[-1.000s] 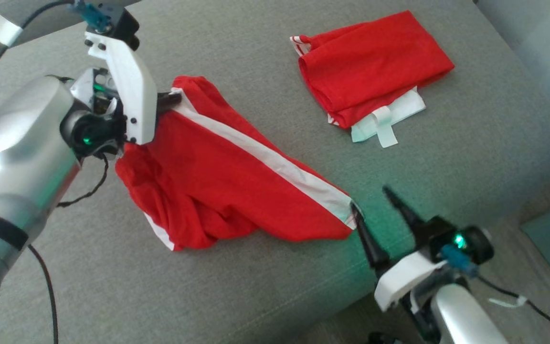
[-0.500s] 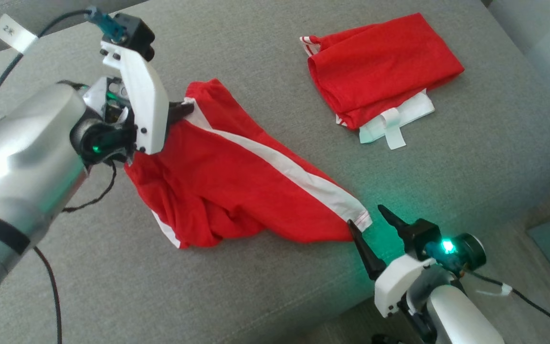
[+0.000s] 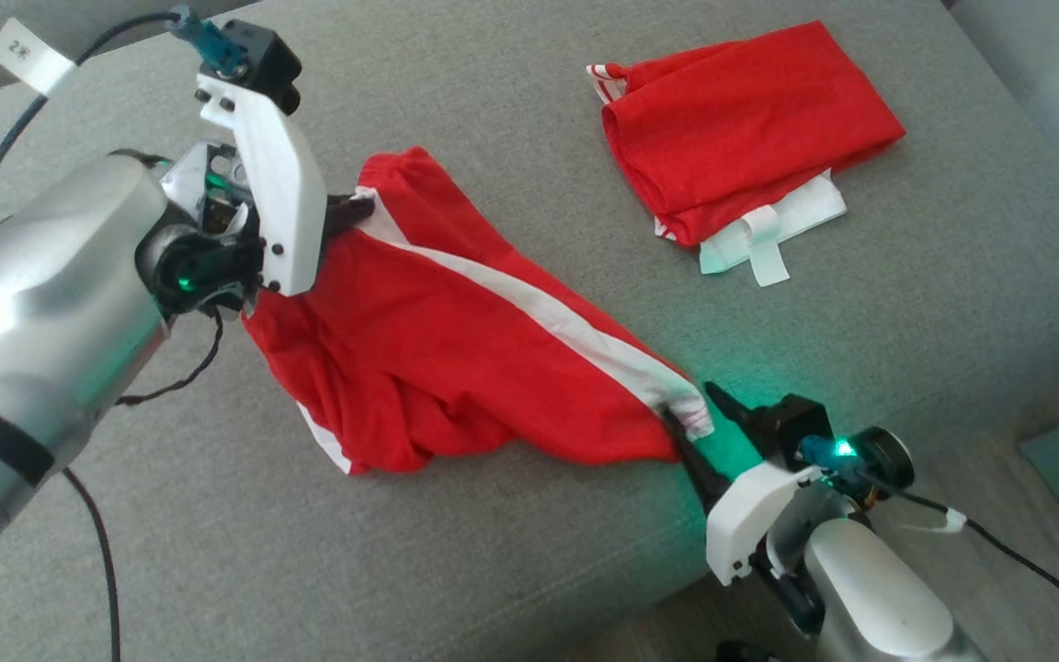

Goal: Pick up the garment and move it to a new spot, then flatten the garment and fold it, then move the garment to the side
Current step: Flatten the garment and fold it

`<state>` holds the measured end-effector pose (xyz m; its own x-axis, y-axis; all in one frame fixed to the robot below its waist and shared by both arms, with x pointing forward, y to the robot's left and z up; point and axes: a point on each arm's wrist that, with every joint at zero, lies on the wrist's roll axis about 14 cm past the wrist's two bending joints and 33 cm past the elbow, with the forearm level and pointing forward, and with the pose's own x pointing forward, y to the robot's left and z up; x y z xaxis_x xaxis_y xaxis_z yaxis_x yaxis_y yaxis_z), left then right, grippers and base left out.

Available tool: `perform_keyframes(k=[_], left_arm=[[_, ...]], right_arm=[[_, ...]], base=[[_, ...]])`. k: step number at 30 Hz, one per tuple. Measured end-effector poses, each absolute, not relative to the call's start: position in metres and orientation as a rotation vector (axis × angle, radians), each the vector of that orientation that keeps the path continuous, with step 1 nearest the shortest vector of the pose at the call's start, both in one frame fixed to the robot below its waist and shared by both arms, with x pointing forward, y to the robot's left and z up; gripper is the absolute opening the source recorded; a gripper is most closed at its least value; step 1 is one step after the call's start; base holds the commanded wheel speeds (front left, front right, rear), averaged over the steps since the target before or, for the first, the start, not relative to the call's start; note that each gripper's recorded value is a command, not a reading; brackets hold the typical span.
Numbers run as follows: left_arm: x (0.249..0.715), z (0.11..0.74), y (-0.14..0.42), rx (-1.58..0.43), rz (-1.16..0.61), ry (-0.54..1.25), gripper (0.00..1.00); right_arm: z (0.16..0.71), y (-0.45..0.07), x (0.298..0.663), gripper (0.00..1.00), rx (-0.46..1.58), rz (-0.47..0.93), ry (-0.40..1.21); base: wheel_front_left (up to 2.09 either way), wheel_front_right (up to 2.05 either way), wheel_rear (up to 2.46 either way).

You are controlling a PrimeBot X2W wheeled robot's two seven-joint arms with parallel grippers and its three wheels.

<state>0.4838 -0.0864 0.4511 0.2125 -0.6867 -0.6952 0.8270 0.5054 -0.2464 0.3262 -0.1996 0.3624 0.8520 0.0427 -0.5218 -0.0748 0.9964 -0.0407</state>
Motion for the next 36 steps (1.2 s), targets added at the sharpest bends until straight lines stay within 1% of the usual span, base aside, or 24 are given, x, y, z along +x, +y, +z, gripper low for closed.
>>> perform_keyframes(k=[6, 12, 16, 19, 22, 26, 31, 36], left_arm=[[0.482, 0.456, -0.088, 0.191, -1.061, 0.838, 0.0], [0.484, 0.473, -0.083, 0.166, -1.039, 0.784, 0.0], [0.488, 0.498, -0.074, 0.118, -1.002, 0.696, 0.0], [0.496, 0.528, -0.067, 0.08, -0.966, 0.586, 0.0], [0.504, 0.569, -0.059, 0.013, -0.925, 0.463, 0.0], [0.5, 0.609, -0.048, -0.049, -0.89, 0.349, 0.0], [0.494, 0.653, -0.02, -0.131, -0.822, 0.214, 0.0], [0.487, 0.695, 0.015, -0.243, -0.732, 0.074, 0.0]], right_arm=[[0.366, -0.201, 0.328, 0.0, -0.047, 0.057, 0.526], [0.385, -0.206, 0.338, 0.0, -0.039, 0.05, 0.443], [0.434, -0.228, 0.366, 0.0, -0.108, 0.049, 0.3], [0.49, -0.241, 0.394, 0.0, -0.172, 0.052, 0.161], [0.552, -0.247, 0.417, 0.0, -0.254, 0.07, 0.022], [0.615, -0.242, 0.434, 0.0, -0.323, 0.095, -0.116], [0.66, -0.225, 0.448, 0.0, -0.374, 0.135, -0.207], [0.676, -0.201, 0.455, 0.0, -0.4, 0.184, -0.25]], base=[[0.0, 0.0, 0.0], [0.0, 0.0, 0.0], [0.0, 0.0, 0.0], [0.0, 0.0, 0.0], [0.0, 0.0, 0.0], [0.0, 0.0, 0.0], [0.0, 0.0, 0.0], [0.0, 0.0, 0.0]])
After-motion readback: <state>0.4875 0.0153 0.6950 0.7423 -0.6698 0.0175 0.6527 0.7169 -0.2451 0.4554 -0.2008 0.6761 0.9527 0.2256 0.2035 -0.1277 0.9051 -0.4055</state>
